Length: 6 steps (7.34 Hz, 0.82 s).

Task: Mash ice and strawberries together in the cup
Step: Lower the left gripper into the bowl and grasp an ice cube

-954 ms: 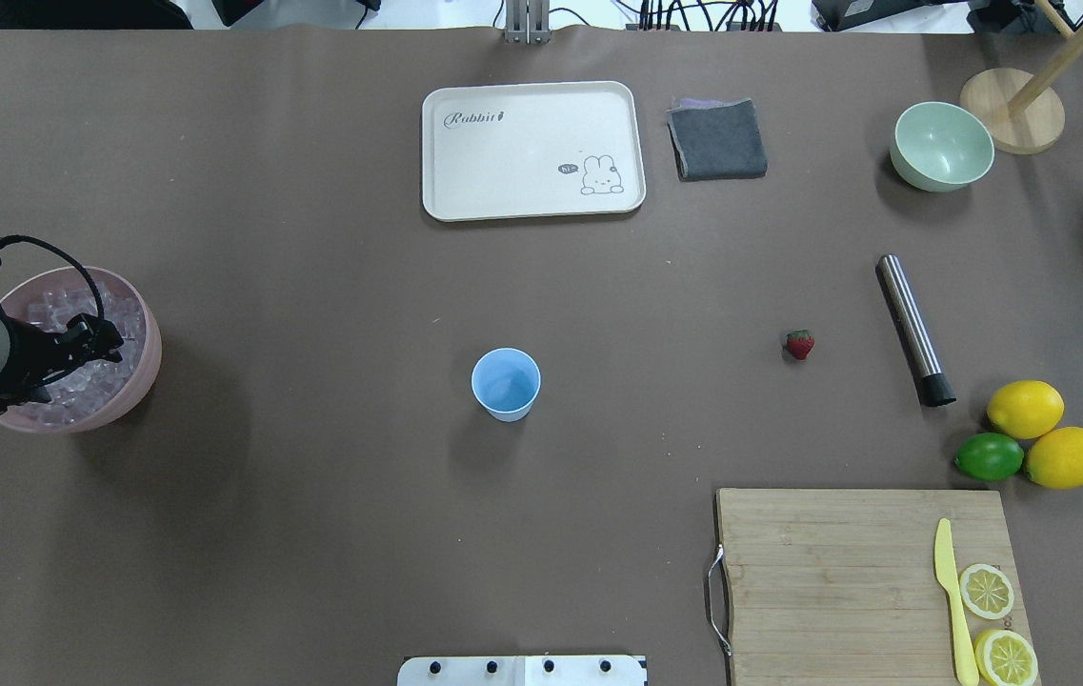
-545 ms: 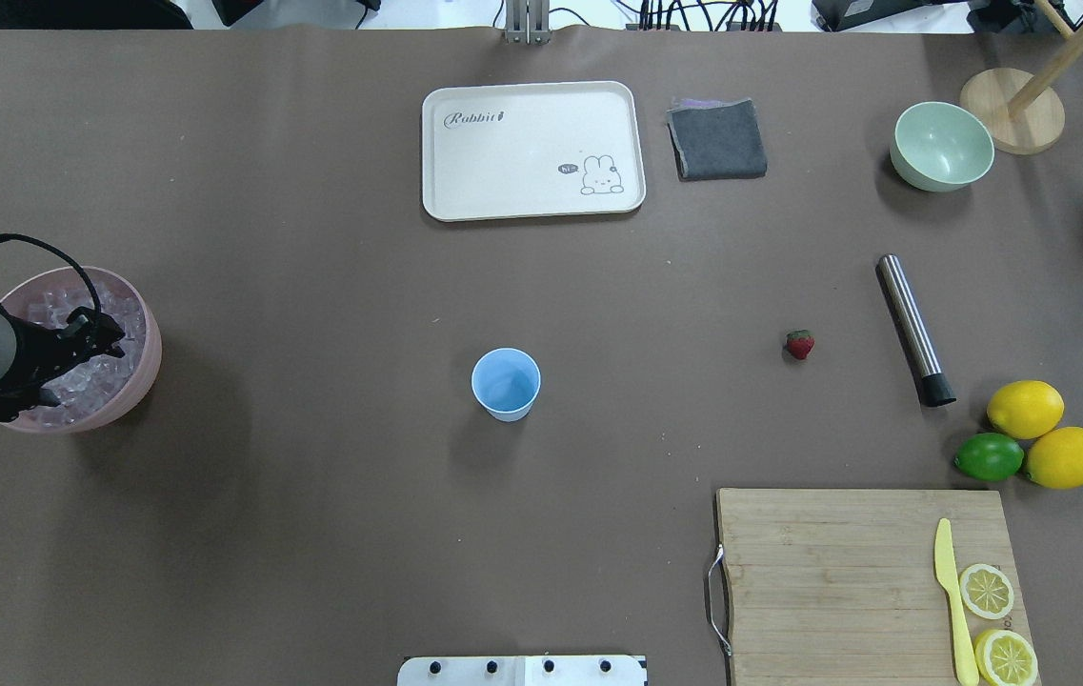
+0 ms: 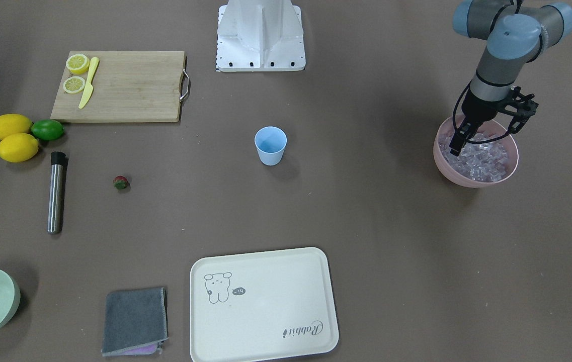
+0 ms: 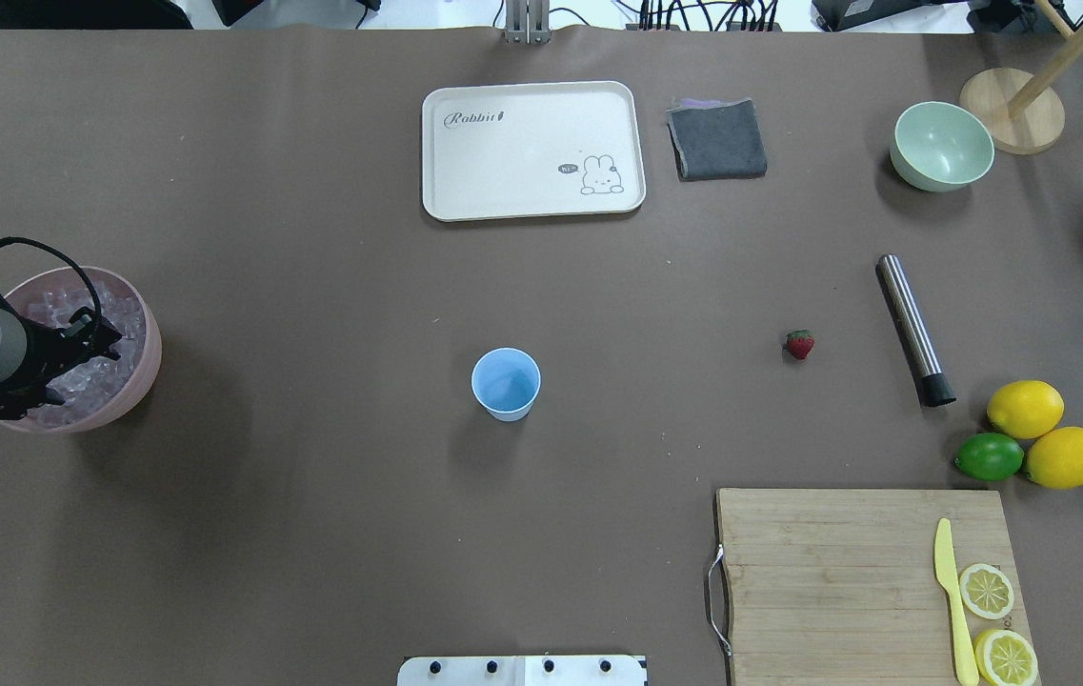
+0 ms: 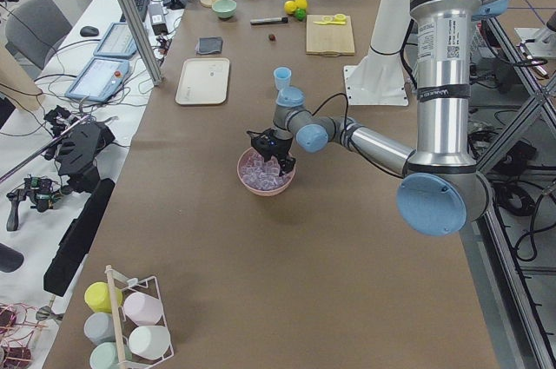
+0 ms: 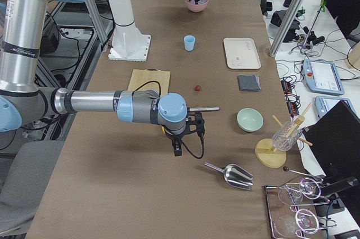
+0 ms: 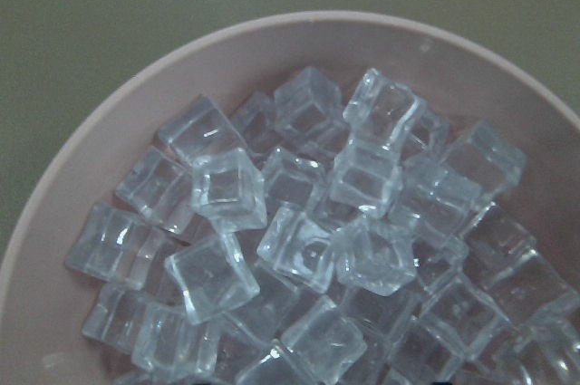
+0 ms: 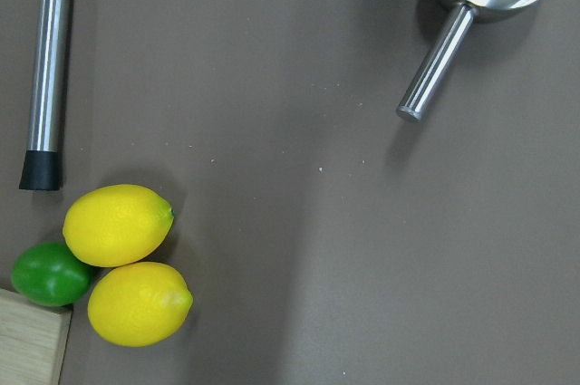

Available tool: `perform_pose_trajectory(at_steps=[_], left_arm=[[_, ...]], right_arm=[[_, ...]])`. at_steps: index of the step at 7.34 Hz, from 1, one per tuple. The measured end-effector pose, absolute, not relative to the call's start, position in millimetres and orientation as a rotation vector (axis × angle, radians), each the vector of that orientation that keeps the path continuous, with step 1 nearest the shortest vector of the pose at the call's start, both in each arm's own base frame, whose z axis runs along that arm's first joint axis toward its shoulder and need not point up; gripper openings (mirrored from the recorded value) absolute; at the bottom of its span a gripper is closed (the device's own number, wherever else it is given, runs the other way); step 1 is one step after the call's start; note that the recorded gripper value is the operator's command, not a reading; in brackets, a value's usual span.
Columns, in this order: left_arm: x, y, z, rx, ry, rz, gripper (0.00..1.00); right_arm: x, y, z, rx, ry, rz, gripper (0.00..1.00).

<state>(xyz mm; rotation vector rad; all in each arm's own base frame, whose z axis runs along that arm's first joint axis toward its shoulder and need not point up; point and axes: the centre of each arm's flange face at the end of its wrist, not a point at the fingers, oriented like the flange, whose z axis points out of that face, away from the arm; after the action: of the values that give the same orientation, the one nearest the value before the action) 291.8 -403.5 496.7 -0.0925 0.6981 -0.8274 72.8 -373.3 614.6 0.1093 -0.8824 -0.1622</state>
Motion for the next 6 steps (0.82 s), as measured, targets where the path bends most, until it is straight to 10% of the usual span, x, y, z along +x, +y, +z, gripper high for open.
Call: perform_pose_trajectory(at_steps=[2, 6], left_arm=[[288.7, -404.8, 497.7, -0.098, 0.681, -0.838, 0.04], [282.1, -403.3, 483.3, -0.104, 0.662, -0.845, 0.00]], right_arm=[[75.3, -368.8, 612.6, 0.113, -0.883, -0.156, 1.00], [81.3, -365.5, 613.2, 0.115, -0.884, -0.137, 1.00]])
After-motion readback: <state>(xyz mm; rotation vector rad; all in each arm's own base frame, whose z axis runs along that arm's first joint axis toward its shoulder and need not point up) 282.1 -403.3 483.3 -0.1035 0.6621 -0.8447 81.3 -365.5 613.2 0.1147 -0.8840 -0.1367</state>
